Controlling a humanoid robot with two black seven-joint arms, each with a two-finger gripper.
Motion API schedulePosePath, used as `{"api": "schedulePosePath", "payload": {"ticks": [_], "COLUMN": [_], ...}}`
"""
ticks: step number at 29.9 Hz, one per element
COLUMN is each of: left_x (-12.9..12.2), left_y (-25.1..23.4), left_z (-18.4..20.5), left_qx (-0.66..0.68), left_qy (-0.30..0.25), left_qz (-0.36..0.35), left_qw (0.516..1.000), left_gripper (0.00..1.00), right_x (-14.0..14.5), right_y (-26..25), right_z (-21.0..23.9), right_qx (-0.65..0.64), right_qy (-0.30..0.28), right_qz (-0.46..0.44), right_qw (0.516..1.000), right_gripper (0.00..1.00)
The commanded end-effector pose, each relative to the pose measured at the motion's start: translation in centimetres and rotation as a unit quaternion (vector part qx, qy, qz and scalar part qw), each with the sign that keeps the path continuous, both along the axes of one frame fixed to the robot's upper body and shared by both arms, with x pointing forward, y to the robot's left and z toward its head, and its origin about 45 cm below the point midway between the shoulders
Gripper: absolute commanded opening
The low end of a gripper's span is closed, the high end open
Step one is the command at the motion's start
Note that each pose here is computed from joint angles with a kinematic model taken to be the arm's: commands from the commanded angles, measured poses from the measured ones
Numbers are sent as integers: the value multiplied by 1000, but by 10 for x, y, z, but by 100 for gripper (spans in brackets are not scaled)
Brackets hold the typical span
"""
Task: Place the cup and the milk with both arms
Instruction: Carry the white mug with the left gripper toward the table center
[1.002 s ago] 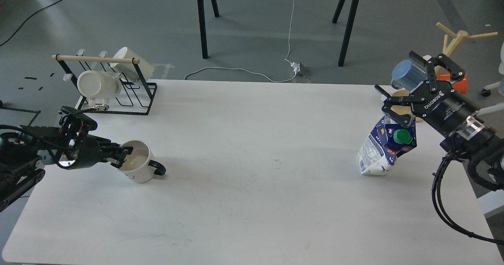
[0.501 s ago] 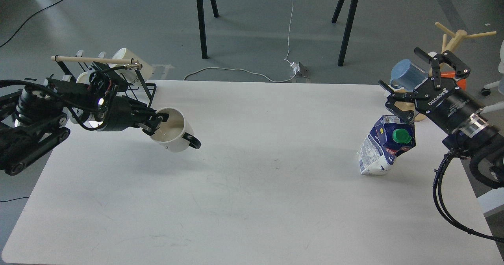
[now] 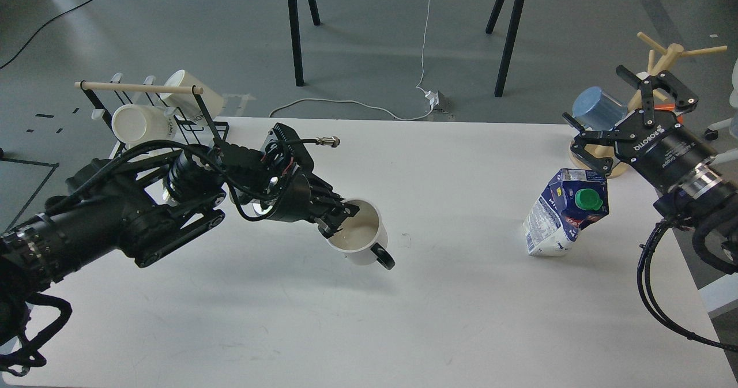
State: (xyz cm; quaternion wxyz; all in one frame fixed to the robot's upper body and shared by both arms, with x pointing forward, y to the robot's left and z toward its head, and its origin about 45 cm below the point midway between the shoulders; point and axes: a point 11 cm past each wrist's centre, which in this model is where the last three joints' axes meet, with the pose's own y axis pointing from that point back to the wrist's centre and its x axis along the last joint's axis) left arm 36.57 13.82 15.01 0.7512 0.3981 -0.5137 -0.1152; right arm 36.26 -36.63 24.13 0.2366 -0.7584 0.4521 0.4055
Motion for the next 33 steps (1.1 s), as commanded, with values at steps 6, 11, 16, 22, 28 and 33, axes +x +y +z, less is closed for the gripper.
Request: {"api": "schedulePosePath", "payload": {"ticks": [6, 11, 16, 22, 28, 33], "left_x": [-12, -20, -20, -25, -26, -26], "left_y": [-1, -6, -7, -7, -5, -5], "left_z": [-16, -24, -25, -30, -32, -32], "left_qx": [0, -5, -5, -6, -6, -6], "left_qy": [20, 32, 33, 41, 43, 43], "left_qz": [1, -2, -2, -1, 1, 1], "left_qw": [1000, 999, 999, 999, 999, 999], "left_gripper": [5, 7, 9, 12, 15, 17], "right_x": [0, 0, 0, -1, -1, -1], "right_y": [1, 1, 0, 1, 1, 1], "right_z": [-1, -1, -1, -3, -3, -3], "right_qx": [0, 0, 0, 1, 1, 1], "right_qy": [1, 1, 2, 3, 3, 3], "right_qz": [1, 1, 0, 0, 0, 0], "right_qw": [1000, 1000, 1000, 1000, 1000, 1000], "right_gripper": [98, 98, 98, 98, 98, 98]}}
